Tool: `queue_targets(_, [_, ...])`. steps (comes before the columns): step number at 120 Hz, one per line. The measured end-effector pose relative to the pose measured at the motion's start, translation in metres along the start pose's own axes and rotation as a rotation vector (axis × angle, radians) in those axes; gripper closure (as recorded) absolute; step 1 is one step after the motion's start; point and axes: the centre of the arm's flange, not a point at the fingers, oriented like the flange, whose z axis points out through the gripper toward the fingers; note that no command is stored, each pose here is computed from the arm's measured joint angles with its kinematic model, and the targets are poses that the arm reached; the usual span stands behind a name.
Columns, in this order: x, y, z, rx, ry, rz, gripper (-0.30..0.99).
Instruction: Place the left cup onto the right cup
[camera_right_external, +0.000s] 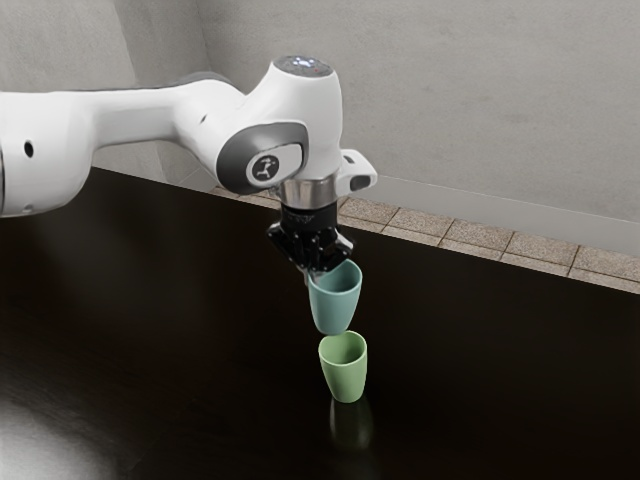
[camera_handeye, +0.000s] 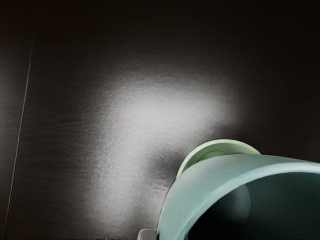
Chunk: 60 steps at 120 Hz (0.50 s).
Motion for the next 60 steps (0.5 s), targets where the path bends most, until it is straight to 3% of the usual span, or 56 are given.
queue_targets(60, [0.003,0.011,0.046,-0.025,0.004,-0.049,0.79])
